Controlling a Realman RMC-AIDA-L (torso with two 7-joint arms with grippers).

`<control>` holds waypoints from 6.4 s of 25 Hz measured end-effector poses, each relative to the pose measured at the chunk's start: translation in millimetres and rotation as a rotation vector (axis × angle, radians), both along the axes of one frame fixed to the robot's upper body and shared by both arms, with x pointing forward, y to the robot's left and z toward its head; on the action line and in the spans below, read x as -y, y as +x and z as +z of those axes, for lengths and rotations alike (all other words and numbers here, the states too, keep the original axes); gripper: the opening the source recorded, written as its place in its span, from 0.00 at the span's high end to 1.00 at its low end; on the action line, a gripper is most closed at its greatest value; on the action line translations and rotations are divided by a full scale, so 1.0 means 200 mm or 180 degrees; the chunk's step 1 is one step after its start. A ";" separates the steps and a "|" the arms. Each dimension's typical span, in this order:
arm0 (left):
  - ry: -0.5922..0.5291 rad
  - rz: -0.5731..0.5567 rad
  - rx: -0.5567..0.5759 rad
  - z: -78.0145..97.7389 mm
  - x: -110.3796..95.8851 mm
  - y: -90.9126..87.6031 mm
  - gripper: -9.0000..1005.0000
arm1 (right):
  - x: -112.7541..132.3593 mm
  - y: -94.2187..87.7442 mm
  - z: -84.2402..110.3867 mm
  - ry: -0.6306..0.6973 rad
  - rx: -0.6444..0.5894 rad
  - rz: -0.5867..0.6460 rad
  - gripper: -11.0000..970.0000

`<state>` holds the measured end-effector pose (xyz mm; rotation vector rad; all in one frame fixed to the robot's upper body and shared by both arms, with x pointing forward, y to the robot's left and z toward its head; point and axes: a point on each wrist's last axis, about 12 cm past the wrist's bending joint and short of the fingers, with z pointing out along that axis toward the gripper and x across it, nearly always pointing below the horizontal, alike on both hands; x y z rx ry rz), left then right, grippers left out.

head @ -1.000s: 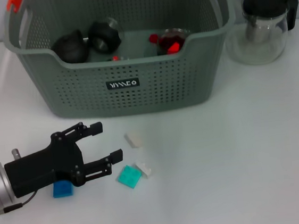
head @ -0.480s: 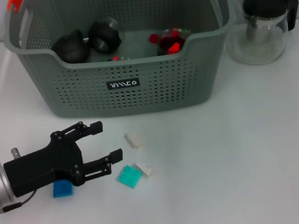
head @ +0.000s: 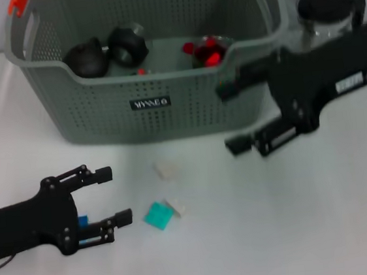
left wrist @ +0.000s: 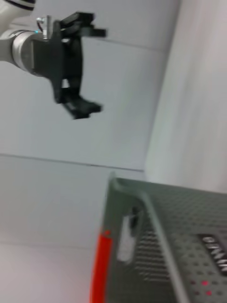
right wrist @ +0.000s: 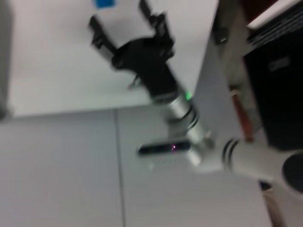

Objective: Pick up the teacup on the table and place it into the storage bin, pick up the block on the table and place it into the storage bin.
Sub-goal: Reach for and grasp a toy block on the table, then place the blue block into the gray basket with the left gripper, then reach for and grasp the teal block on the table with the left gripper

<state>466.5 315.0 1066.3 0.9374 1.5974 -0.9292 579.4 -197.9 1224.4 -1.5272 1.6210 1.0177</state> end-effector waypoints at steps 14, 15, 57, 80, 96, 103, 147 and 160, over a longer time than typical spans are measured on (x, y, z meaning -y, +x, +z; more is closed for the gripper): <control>0.1412 -0.0044 -0.0374 0.13 -0.04 0.14 0.17 | -0.07 -0.06 -0.37 -0.0340 -0.0636 0.0093 0.04; 0.1528 -0.0043 -0.0366 0.15 -0.04 0.15 0.17 | -0.07 -0.06 -0.38 -0.0345 -0.0640 0.0075 0.04; 0.3701 -0.0753 -0.0725 0.23 0.36 0.41 0.17 | -0.10 -0.02 -0.50 -0.0316 -0.0800 -0.0343 0.04; 0.3671 -0.0583 -0.0877 0.27 0.38 0.45 0.54 | -0.08 -0.02 -0.51 -0.0312 -0.0781 -0.0369 0.04; 0.0922 0.0309 -0.0094 0.93 0.47 0.72 0.54 | 0.02 -0.03 -0.53 -0.0324 -0.0855 -0.0531 0.04; 0.0819 0.0964 -0.0118 0.98 0.56 0.94 0.49 | 0.02 -0.04 -0.54 -0.0329 -0.0862 -0.0529 0.04; 0.3044 0.0185 -0.1428 0.39 0.77 0.41 0.06 | 0.15 -0.03 -0.55 -0.0358 -0.0926 -0.0807 0.04; 0.3239 0.0794 -0.1834 0.35 0.91 0.39 0.06 | 0.17 -0.02 -0.55 -0.0382 -0.0911 -0.0818 0.04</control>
